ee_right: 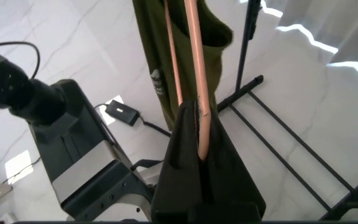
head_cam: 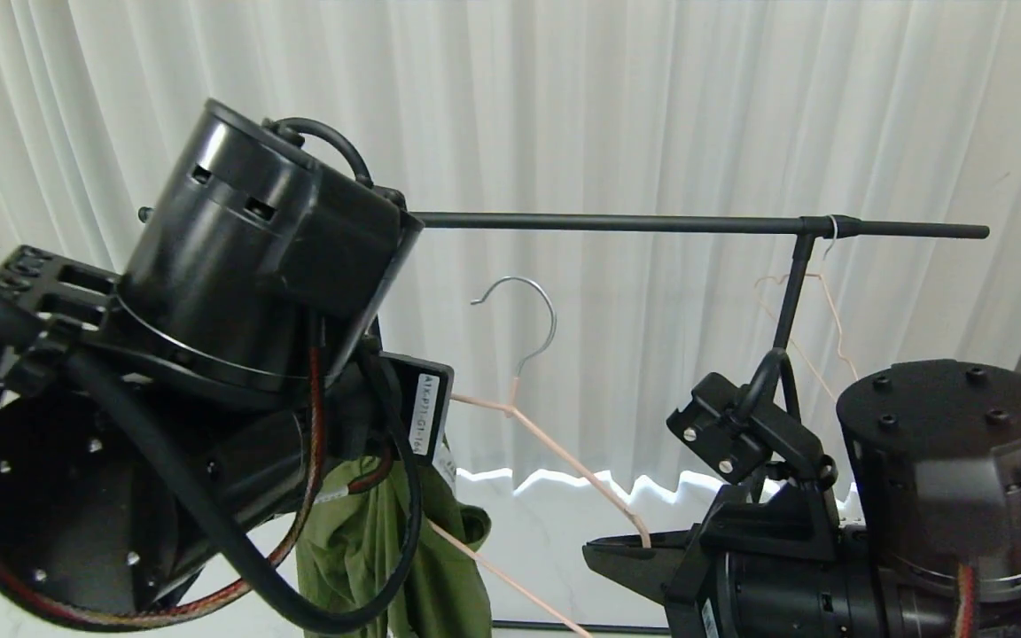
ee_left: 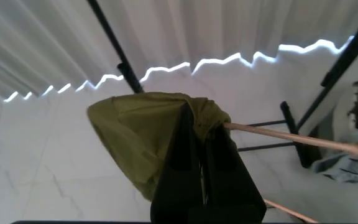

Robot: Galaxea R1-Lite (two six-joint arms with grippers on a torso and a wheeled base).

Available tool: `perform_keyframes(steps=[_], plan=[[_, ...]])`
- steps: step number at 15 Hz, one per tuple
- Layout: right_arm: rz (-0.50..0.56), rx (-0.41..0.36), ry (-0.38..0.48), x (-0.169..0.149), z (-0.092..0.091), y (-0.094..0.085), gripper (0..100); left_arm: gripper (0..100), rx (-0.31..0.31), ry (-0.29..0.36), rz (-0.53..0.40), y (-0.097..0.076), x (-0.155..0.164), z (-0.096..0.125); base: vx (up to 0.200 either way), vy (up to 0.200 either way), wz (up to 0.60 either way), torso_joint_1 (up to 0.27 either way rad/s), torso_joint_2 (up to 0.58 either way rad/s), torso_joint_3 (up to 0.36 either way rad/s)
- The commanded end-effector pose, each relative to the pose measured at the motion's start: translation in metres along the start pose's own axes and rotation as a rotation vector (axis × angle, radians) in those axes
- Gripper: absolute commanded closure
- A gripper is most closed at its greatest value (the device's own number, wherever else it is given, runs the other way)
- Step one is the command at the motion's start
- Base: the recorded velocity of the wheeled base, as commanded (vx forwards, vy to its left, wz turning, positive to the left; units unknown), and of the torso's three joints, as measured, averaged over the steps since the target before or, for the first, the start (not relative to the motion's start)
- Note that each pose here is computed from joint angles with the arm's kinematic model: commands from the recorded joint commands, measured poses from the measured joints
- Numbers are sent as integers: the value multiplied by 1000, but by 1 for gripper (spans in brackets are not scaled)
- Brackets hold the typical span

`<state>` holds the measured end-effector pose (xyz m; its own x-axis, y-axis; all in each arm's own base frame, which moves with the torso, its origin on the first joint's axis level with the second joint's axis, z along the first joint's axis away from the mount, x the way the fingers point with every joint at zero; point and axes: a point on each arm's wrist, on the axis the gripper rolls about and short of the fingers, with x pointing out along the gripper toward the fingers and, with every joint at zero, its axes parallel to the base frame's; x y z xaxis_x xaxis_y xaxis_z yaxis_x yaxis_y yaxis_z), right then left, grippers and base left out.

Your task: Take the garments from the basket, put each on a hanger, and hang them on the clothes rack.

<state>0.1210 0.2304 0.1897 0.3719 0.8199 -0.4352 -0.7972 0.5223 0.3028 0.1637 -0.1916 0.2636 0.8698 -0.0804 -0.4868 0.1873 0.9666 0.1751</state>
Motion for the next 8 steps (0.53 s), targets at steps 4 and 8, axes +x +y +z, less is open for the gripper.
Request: perform_keyframes(steps=[4, 8], plan=[[21, 1, 6, 8, -3, 5, 100, 100, 27, -30, -114, -17, -19, 1, 0, 0, 0, 0, 0, 0], [28, 11, -6, 13, -3, 7, 100, 100, 38, -47, -182, -24, -32, 2, 0, 0, 0, 0, 0, 0]])
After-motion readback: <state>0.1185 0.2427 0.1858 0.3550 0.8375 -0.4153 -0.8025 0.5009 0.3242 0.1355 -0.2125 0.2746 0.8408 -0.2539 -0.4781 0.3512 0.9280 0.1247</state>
